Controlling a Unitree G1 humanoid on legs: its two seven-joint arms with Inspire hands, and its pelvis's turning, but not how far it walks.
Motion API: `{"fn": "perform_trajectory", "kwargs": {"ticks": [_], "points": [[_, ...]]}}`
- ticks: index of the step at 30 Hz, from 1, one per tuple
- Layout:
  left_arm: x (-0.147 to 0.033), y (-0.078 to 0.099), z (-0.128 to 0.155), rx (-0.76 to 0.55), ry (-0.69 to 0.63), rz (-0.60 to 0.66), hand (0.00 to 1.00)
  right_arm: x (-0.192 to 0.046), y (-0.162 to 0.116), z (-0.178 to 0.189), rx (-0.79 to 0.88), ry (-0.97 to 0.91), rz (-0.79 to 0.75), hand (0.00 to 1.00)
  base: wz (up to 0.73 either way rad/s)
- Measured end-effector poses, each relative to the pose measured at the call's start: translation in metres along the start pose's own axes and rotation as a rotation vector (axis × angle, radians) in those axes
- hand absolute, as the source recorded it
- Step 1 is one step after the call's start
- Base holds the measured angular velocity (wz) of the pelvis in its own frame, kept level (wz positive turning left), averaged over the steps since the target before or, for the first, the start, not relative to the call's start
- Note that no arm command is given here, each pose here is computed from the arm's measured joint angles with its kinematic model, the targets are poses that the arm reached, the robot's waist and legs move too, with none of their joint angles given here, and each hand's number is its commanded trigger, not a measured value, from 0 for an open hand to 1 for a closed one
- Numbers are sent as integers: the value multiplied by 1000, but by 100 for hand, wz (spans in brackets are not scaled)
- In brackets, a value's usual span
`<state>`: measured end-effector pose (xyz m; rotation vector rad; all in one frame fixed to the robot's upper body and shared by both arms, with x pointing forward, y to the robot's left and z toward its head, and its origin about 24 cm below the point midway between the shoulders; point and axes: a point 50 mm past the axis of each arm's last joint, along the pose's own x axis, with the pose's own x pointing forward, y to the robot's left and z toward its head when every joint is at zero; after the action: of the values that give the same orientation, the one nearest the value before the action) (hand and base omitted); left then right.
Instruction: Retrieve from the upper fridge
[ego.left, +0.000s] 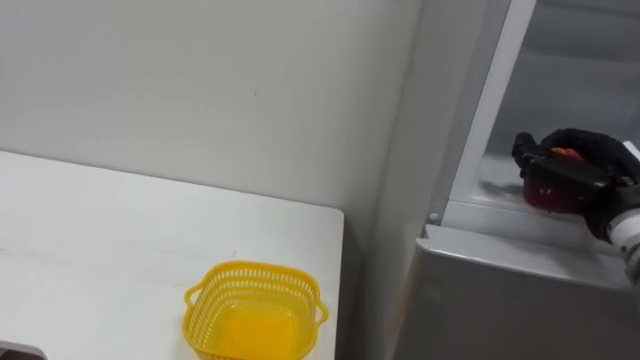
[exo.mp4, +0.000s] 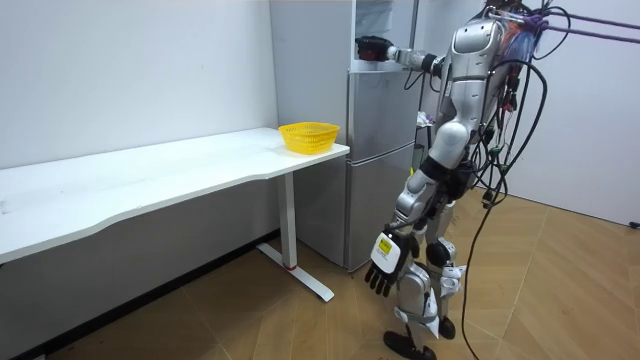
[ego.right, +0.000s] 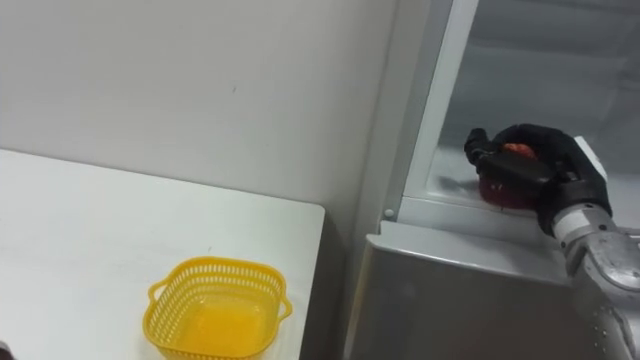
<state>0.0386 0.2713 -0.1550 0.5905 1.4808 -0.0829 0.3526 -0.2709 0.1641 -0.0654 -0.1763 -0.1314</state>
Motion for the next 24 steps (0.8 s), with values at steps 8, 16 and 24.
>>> {"fn": "perform_trajectory", "kwargs": {"ticks": [8, 16, 24], "points": [[1, -6, -1, 15, -1, -3, 0, -20, 28, 5, -34, -105, 12, 100, -3], [0, -15, 4, 11, -36, -23, 0, -36, 41, 9, -49, -166, -9, 100, -3], [0, -15, 8, -5, -74, -9, 0, -60, 52, 31, -205, -319, -18, 100, -1]]}}
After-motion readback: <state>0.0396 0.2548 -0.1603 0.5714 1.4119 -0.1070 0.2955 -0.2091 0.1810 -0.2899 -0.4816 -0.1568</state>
